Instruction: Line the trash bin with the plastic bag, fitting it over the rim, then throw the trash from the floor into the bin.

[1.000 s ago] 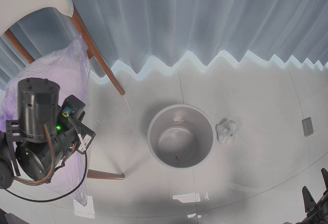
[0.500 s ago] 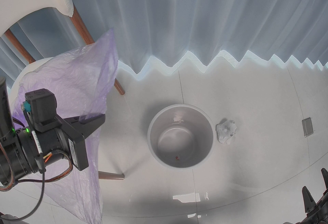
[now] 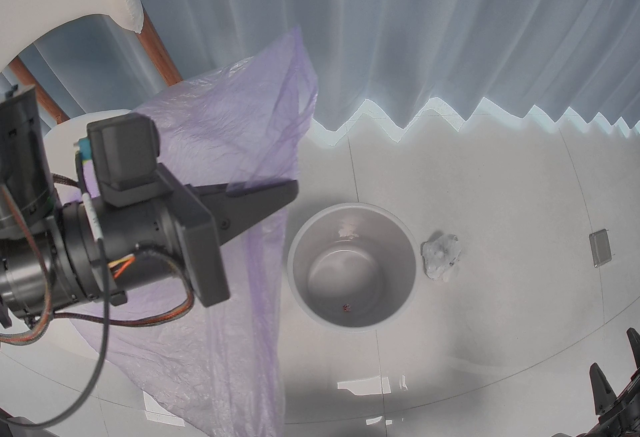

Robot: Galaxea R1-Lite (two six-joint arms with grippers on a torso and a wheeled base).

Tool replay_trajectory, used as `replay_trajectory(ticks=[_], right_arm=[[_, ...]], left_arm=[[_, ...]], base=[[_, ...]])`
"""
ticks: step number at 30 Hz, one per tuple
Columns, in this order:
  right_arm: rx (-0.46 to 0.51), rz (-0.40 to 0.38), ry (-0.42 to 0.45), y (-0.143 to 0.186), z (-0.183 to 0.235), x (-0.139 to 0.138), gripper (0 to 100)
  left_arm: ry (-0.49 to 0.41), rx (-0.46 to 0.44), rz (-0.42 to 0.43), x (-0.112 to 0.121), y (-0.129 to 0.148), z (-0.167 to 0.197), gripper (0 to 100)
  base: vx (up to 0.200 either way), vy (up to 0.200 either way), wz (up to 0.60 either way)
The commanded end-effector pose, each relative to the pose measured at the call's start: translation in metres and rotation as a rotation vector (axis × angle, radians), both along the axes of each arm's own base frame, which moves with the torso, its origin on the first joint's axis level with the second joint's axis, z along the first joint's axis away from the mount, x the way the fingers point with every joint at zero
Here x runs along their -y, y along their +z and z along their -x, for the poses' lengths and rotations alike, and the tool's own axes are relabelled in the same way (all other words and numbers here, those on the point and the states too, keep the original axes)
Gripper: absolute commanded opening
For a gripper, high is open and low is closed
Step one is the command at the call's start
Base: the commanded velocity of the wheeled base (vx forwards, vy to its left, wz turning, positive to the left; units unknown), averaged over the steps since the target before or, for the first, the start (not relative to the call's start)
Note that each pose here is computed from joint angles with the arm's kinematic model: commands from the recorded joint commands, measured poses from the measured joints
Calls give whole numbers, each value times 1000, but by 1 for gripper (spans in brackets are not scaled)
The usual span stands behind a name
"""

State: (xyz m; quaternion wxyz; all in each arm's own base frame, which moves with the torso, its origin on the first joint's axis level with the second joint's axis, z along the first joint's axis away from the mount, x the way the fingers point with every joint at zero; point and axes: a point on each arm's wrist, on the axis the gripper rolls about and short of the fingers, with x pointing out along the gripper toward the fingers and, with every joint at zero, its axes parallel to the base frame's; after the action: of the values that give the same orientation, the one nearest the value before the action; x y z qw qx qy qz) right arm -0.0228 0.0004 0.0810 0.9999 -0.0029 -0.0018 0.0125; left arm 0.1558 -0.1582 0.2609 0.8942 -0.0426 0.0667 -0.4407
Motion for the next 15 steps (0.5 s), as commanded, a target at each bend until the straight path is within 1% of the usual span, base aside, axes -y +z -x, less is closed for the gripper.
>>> replay_trajectory(ticks=[1,5,6,7,8,9,11,15], right_arm=[[-1,0,-1,-5,0,0,100],[-1,0,-1,-5,0,0,100],[-1,0,1,-5,0,0,100],[-1,0,1,-5,0,0,100],[-1,0,1,-5,0,0,100],[-1,0,1,-5,0,0,100],[-1,0,1,-5,0,0,100],[-1,0,1,-5,0,0,100]], left_arm=[[-34,-36,-28,22,-8,-18,0],[-80,-45,-17,37,-6,-16,0],[-104,-47,-10,42,-4,-14,0],[-104,-47,-10,42,-4,-14,0],[-137,-56,-6,49,-4,-13,0],[-143,-56,-6,50,-4,-13,0],[-189,-58,-5,60,-4,-12,0],[-204,-67,-14,68,-7,-16,0]], base=[[0,0,0],[0,0,0],[0,0,0],[0,0,0],[0,0,0],[0,0,0],[0,0,0],[0,0,0]])
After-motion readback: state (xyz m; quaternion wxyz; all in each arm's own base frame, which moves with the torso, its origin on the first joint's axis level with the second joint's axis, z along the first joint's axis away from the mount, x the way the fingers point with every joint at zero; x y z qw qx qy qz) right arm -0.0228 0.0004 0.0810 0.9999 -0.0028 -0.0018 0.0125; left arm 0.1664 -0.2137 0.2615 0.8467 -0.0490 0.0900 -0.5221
